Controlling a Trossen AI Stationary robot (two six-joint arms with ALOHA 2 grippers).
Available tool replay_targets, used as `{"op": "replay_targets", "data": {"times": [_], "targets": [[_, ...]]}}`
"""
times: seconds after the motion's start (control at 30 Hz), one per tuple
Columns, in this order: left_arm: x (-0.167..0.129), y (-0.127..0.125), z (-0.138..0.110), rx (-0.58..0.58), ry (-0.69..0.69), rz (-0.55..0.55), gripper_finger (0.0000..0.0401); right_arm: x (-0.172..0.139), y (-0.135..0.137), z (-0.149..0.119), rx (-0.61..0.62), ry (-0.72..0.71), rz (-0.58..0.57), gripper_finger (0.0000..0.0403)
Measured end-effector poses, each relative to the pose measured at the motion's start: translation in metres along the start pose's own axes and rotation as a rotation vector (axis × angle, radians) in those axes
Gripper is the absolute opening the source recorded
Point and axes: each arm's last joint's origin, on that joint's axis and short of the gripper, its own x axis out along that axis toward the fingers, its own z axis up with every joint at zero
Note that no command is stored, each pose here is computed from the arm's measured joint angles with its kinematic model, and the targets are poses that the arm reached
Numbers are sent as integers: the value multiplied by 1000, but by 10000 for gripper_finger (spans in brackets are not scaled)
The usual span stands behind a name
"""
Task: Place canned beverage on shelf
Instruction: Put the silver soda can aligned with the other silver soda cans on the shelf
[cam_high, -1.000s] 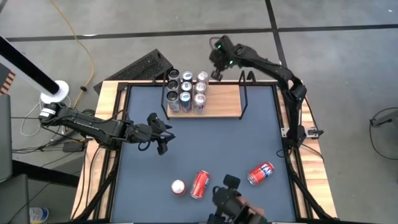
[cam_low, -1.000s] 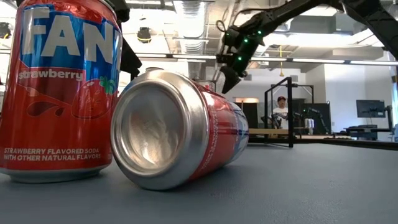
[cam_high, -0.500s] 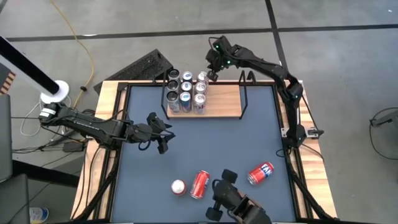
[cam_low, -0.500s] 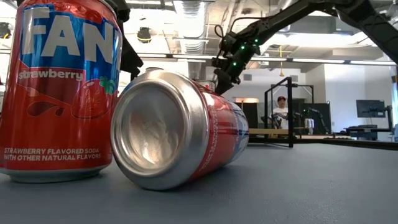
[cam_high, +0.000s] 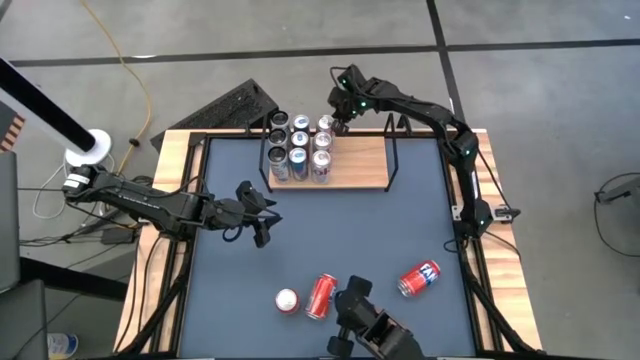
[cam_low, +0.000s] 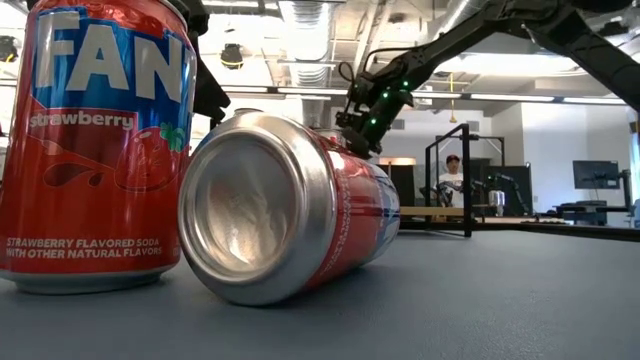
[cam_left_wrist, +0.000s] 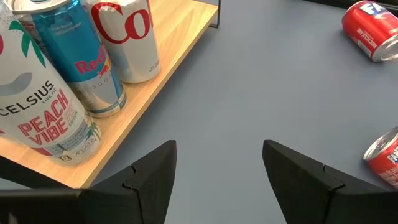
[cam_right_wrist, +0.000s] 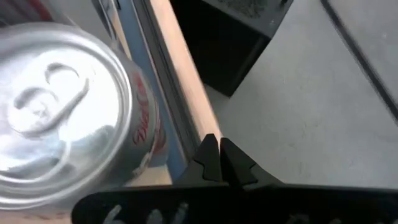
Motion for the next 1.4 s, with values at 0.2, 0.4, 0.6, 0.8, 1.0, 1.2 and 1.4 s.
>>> {"op": "replay_targets", "data": {"times": [0.2,0.4,0.6,0.8,1.0,1.2,1.4], "targets": [[0,0,0,11,-1,3,229,-2,2,1,-11,-6,33,0],[0,0,0,11,-1,2,229,-2,7,3,-26,-19,67,0],[0,0,0,11,-1,2,229,-1,12,5,-57,-34,95,0],[0,0,0,10,-1,2,229,-1,13,6,-68,-38,97,0],[0,0,0,10,-1,4,229,-1,14,6,-75,-48,120,0],[0,1,0,8,-8,25,229,-1,17,7,-85,-55,129,0],[0,1,0,8,-9,27,229,-6,11,8,-65,-26,6,0]]}}
